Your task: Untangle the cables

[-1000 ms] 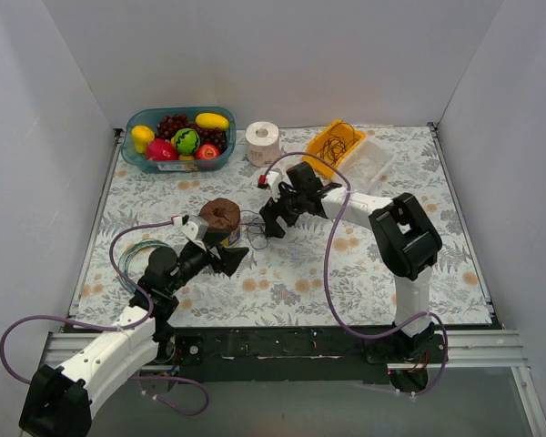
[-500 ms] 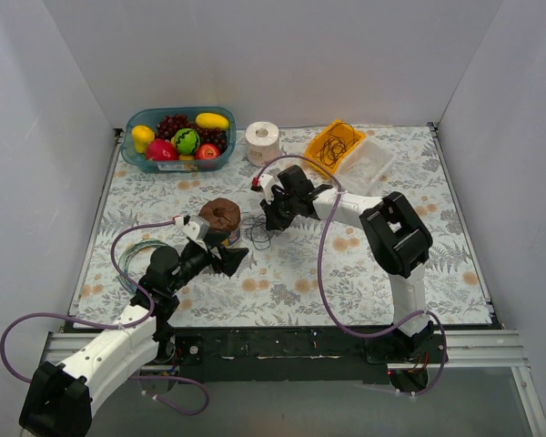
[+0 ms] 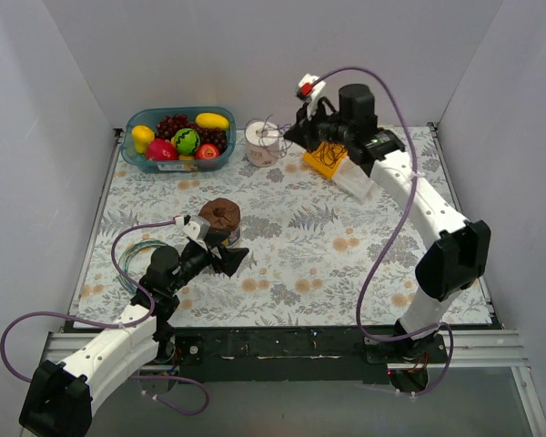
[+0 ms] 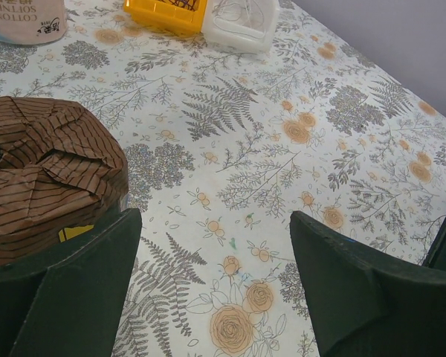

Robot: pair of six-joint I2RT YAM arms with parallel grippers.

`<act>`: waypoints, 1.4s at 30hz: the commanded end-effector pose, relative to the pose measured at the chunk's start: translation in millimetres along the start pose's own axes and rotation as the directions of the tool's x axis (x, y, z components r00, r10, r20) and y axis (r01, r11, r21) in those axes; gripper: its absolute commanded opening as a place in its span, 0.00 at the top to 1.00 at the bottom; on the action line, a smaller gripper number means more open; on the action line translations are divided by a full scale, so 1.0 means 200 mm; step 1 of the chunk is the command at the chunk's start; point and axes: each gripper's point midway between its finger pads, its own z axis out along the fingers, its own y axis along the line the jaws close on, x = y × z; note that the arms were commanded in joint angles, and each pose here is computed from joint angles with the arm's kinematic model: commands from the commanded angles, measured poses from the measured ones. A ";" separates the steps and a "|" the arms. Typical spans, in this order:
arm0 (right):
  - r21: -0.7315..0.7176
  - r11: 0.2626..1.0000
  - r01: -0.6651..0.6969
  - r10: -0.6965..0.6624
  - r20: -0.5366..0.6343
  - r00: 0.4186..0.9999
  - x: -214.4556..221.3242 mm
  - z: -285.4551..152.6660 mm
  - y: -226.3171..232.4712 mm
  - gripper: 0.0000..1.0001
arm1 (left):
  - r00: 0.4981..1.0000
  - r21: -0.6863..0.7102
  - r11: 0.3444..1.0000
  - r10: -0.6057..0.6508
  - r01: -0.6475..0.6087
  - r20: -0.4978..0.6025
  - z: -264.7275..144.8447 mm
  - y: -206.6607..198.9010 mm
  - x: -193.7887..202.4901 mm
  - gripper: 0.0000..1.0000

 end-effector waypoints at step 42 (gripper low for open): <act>0.548 0.706 -0.449 0.510 0.048 0.859 0.82 -0.09 -1.44 0.99 | 1.000 0.005 1.000 -0.001 0.001 -0.010 0.00 0.00 0.04 0.20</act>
